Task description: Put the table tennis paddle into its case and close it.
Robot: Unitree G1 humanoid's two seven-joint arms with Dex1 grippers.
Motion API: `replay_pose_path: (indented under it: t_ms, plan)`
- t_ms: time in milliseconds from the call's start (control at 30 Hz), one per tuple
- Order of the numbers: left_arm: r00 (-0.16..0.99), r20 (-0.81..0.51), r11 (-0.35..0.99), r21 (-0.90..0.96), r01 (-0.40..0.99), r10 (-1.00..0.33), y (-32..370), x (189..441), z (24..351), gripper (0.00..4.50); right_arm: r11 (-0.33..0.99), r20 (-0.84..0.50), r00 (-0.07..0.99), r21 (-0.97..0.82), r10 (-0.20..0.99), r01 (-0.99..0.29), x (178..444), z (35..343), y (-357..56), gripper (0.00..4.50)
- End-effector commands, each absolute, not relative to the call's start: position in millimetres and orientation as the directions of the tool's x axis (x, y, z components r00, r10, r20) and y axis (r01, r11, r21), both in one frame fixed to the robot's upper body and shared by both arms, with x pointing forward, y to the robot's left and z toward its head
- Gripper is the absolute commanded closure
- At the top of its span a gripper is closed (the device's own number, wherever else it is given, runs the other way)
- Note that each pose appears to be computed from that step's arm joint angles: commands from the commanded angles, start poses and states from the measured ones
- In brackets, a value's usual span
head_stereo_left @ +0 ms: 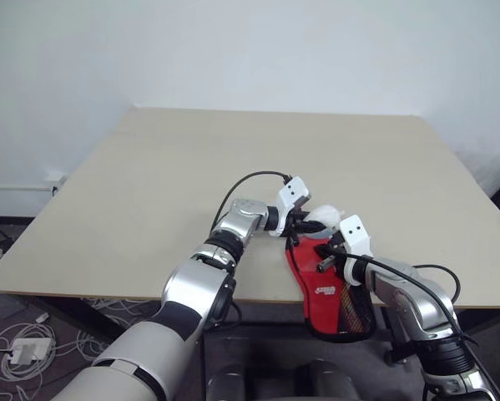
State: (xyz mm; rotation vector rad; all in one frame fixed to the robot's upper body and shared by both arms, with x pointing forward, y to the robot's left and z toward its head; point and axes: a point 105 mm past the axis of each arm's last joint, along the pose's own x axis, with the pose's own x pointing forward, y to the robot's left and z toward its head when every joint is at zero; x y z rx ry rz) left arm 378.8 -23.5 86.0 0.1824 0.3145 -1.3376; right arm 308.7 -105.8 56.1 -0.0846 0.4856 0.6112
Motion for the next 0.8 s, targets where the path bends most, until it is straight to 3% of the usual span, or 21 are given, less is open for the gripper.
replay_pose_path:
  t_ms: [33,267,433,533,600,667,800]
  plan:
    - [0.195,-0.315,0.208,-0.009,0.978,-0.929,-21,383,101,2.41,0.817,-0.469,0.707,0.057,0.53,-0.574,309,57,-106,4.5]
    - [0.222,-0.29,0.218,0.046,0.975,-0.931,14,399,139,0.03,0.809,-0.472,0.698,0.058,0.539,-0.585,308,58,-105,4.5]
    - [0.173,-0.192,0.166,0.053,0.985,-0.966,35,397,183,0.03,0.804,-0.475,0.693,0.055,0.543,-0.592,306,60,-108,4.5]
    - [0.235,-0.103,0.229,0.071,0.971,-0.966,64,400,211,0.03,0.796,-0.48,0.688,0.034,0.543,-0.604,304,67,-114,4.5]
    - [0.294,-0.1,0.288,0.076,0.955,-0.95,82,404,213,0.03,0.79,-0.48,0.689,0.013,0.542,-0.613,303,74,-120,4.5]
    - [0.341,-0.11,0.336,0.061,0.94,-0.933,95,405,206,0.4,0.781,-0.481,0.689,-0.012,0.543,-0.624,302,84,-127,4.5]
    - [0.375,-0.13,0.377,0.014,0.926,-0.918,109,398,183,1.63,0.756,-0.48,0.679,-0.048,0.556,-0.653,298,106,-141,3.27]
